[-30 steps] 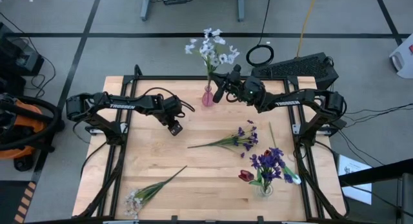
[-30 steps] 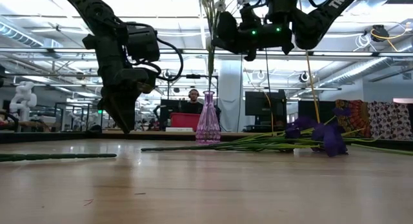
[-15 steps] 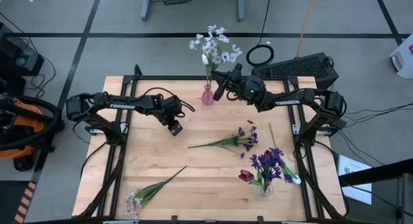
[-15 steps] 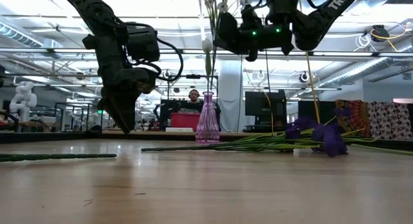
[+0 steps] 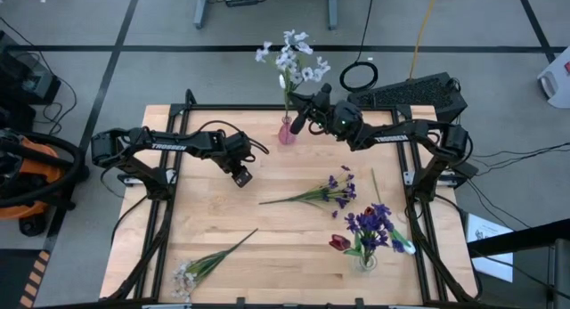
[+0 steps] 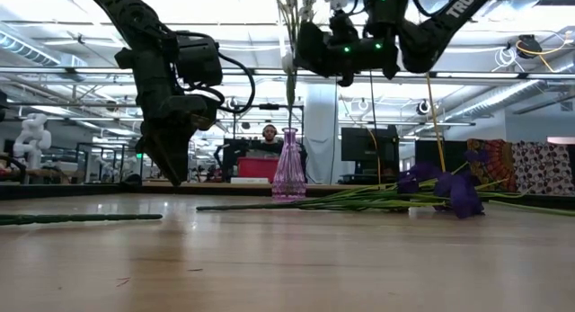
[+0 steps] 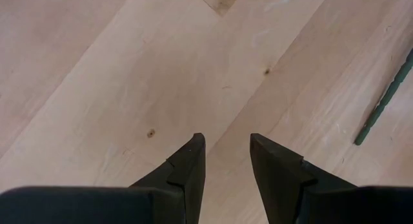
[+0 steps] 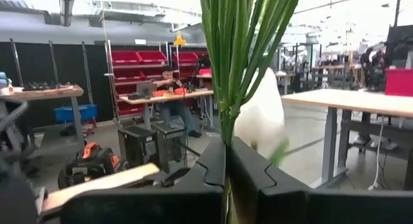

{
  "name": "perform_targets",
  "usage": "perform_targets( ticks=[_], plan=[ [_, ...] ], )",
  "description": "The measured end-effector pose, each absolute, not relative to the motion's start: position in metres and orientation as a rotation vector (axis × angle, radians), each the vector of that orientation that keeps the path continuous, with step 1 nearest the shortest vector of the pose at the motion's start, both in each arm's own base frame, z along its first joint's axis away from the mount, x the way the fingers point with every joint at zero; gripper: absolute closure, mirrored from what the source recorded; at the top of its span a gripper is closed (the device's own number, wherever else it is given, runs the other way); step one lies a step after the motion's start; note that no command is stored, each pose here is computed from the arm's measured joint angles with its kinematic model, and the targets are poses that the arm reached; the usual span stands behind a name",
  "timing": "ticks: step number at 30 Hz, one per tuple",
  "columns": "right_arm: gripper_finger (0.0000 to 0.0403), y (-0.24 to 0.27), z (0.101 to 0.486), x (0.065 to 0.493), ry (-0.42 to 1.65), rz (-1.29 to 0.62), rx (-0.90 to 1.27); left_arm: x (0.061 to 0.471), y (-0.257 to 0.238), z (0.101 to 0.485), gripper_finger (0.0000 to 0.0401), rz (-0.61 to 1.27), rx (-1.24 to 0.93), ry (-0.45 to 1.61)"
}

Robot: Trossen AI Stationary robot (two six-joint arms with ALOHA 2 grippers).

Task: Sort flowers into vase by color
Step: Put the top white flowers into the pink vase, then put the purple flowers into the transparent vase

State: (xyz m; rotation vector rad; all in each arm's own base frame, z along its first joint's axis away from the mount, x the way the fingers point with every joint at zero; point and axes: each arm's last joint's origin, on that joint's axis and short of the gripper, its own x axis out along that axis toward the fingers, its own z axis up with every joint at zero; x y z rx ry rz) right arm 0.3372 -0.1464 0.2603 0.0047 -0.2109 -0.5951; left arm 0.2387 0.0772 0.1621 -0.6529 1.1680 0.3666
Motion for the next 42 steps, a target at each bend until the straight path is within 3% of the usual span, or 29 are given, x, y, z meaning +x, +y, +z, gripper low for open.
perform_targets(
  ticks=[23, 42],
  plan=[
    [0.0397, -0.150, 0.246, 0.346, -0.014, -0.601, 0.046, 0.239, 0.077, 0.162, 0.0273, 0.374, -0.675, 1.166],
    [0.0267, -0.143, 0.222, 0.344, 0.263, -0.589, 0.062, 0.239, 0.077, 0.162, 0.0273, 0.376, -0.678, 1.165]
  ],
)
